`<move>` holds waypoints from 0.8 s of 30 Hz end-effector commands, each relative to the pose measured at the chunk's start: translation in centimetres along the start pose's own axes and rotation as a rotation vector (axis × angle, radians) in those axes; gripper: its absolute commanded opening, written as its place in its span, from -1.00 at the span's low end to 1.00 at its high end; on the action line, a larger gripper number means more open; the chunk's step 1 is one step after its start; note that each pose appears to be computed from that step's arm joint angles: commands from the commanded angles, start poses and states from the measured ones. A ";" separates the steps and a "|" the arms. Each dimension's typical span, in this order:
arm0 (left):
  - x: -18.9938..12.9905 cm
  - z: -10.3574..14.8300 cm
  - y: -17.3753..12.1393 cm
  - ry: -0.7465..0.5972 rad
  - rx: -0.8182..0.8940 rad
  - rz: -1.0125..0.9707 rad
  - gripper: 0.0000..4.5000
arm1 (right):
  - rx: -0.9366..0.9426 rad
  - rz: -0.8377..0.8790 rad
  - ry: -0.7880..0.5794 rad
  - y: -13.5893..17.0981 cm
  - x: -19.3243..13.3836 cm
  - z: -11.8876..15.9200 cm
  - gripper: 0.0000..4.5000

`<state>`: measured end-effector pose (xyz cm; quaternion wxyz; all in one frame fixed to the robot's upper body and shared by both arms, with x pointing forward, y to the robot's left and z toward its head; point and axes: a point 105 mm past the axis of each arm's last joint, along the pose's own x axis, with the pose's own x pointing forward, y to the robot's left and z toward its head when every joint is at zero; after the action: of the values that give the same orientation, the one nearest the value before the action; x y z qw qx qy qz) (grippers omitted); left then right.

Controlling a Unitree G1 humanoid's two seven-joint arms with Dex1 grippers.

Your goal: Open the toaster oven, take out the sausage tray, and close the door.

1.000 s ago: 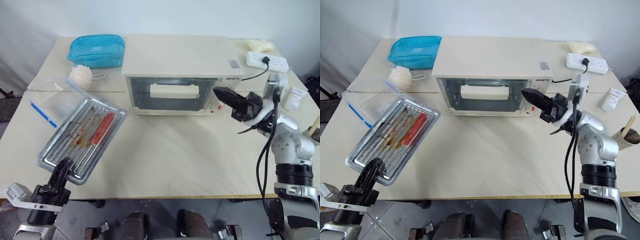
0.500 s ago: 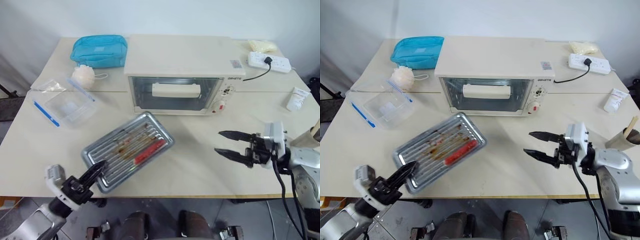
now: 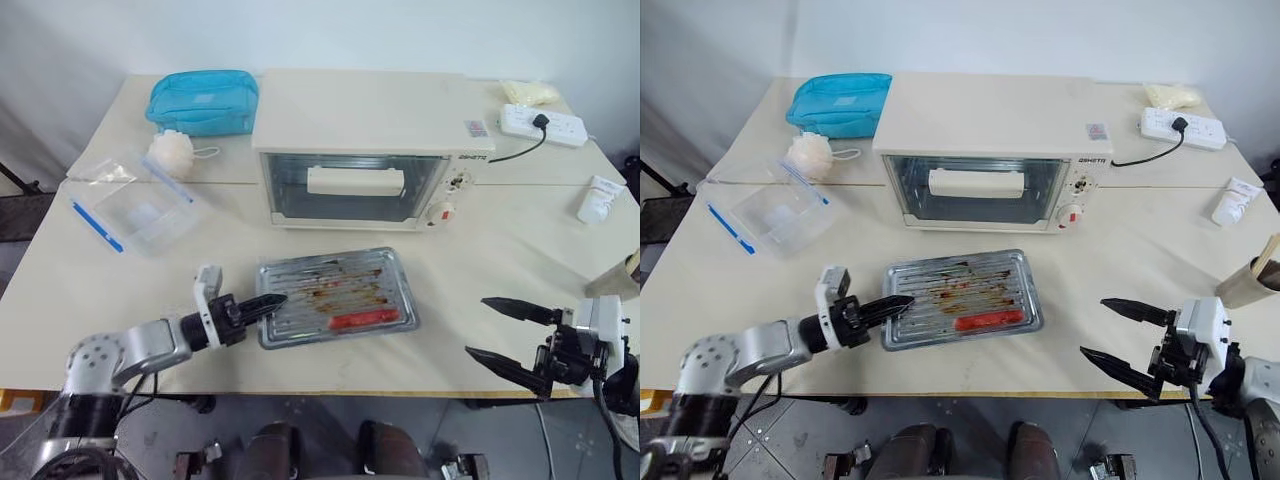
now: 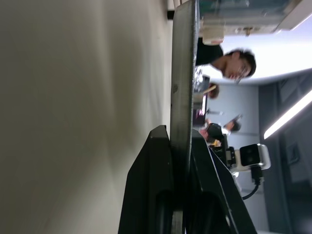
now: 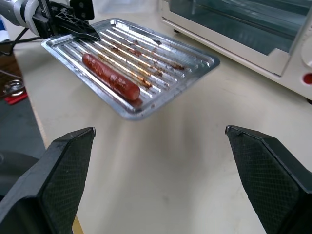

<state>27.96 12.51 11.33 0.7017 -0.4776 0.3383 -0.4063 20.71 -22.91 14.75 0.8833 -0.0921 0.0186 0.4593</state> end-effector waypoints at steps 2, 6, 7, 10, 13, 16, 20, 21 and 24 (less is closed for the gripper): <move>3.1 -0.6 0.4 0.114 0.043 0.025 -1.00 | -0.049 -0.043 -0.031 0.6 -0.2 1.1 0.99; 4.4 -0.4 1.2 0.141 0.101 0.101 -1.00 | -0.050 -0.066 -0.027 0.9 -0.3 1.2 0.99; 4.5 -0.5 1.2 0.145 0.100 0.102 -1.00 | -0.049 -0.065 -0.027 1.0 -0.3 1.1 0.99; 4.7 -0.7 1.1 0.142 0.112 0.101 -0.57 | -0.047 -0.062 -0.029 1.3 0.0 1.1 1.00; 4.6 -0.9 1.0 0.130 0.150 0.110 -0.17 | -0.044 -0.057 -0.028 1.4 0.3 1.1 1.00; 3.9 -0.6 0.8 0.100 0.192 0.122 0.24 | -0.043 -0.049 -0.026 1.3 0.4 1.0 1.00; 1.9 0.5 0.7 0.018 0.284 0.163 0.75 | -0.045 -0.030 -0.019 1.0 0.5 0.9 1.00; 1.0 0.9 0.7 0.001 0.343 0.186 0.89 | -0.043 -0.025 -0.018 0.8 0.5 0.9 1.00; -1.4 2.2 0.4 -0.091 0.425 0.211 0.99 | -0.045 -0.019 -0.018 0.4 0.4 0.9 1.00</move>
<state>28.58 12.31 11.35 0.8046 -0.3158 0.2921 -0.4094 20.61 -22.14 15.10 0.8889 -0.1036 0.0068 0.4461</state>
